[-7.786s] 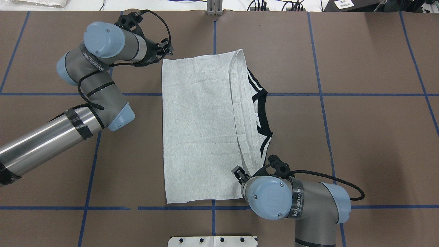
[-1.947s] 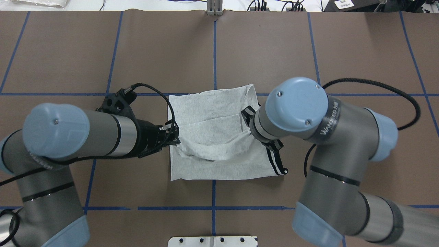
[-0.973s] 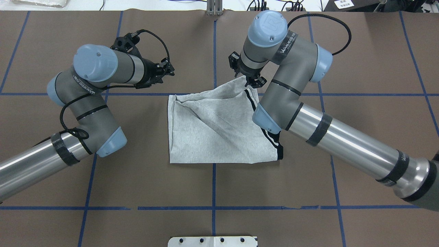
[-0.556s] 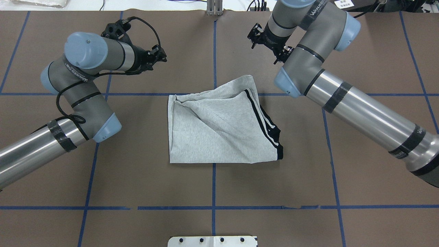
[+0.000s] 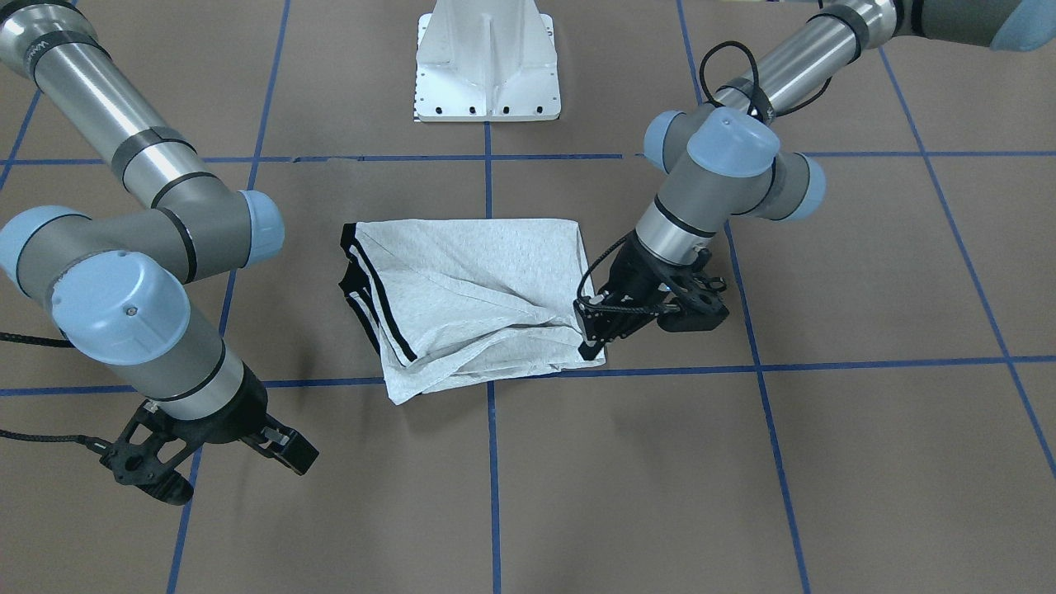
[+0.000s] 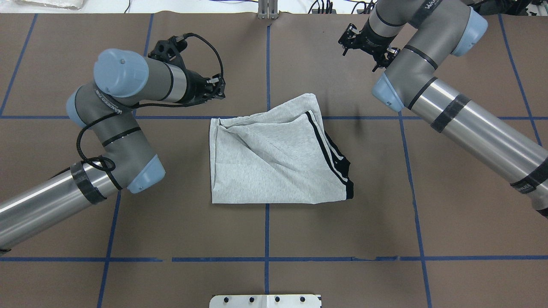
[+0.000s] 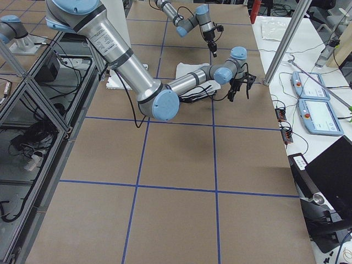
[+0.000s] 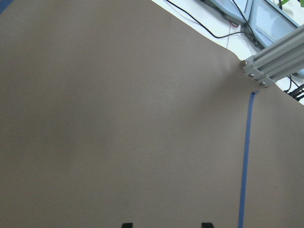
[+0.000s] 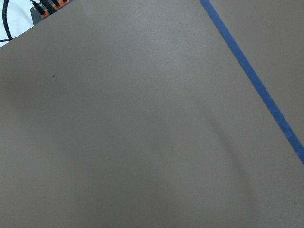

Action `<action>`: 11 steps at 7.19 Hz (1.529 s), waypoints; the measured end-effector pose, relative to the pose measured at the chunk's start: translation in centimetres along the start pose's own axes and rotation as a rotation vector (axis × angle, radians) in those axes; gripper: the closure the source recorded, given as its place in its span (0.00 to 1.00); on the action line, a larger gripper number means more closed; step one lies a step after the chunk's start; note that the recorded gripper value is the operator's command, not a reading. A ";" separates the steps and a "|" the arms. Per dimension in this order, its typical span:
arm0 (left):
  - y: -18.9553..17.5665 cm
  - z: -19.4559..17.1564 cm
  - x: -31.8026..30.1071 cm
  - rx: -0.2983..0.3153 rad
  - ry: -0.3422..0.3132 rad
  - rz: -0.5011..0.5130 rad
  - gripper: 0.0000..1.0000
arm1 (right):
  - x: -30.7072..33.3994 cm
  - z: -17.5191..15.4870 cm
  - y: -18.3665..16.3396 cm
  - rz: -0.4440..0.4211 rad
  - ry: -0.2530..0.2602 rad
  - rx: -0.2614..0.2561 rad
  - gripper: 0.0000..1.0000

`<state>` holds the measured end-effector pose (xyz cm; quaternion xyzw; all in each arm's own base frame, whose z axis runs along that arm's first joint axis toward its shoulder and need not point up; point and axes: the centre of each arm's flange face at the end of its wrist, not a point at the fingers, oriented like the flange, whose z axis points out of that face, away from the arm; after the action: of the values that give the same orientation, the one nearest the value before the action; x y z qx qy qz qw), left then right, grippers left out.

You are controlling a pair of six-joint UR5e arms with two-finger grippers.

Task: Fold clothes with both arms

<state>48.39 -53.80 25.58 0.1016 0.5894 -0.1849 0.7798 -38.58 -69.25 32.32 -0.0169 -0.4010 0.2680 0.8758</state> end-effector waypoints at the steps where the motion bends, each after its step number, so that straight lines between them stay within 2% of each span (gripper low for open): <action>1: 3.1 0.9 0.7 -0.047 0.007 0.054 1.00 | 0.6 -0.2 -0.5 -0.008 0.000 0.004 0.00; 5: 11.8 3.5 2.9 -0.173 0.028 0.194 1.00 | 1.3 -1.0 -0.8 -0.018 -0.010 0.011 0.00; 6: 12.4 4.9 2.7 -0.171 0.012 0.237 1.00 | 2.0 -0.8 -0.7 -0.019 -0.009 0.011 0.00; 7: 10.6 6.1 2.7 -0.128 -0.010 0.282 1.00 | 2.7 -0.7 -0.5 -0.019 -0.007 0.011 0.00; 8: 6.8 7.3 3.0 -0.072 -0.041 0.319 1.00 | 3.1 -0.7 -0.3 -0.021 -0.010 0.010 0.00; 9: 2.0 8.3 3.1 -0.018 -0.077 0.351 1.00 | 3.2 -1.0 0.3 -0.027 -0.018 0.008 0.00; 11: -7.1 9.7 -0.9 0.070 -0.128 0.404 1.00 | 3.0 -1.3 2.2 -0.043 -0.034 -0.002 0.00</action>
<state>53.88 -63.76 29.63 0.2327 0.4993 -0.0513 0.8330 -37.03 -65.71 33.00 -0.0047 -0.4162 0.2489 0.8745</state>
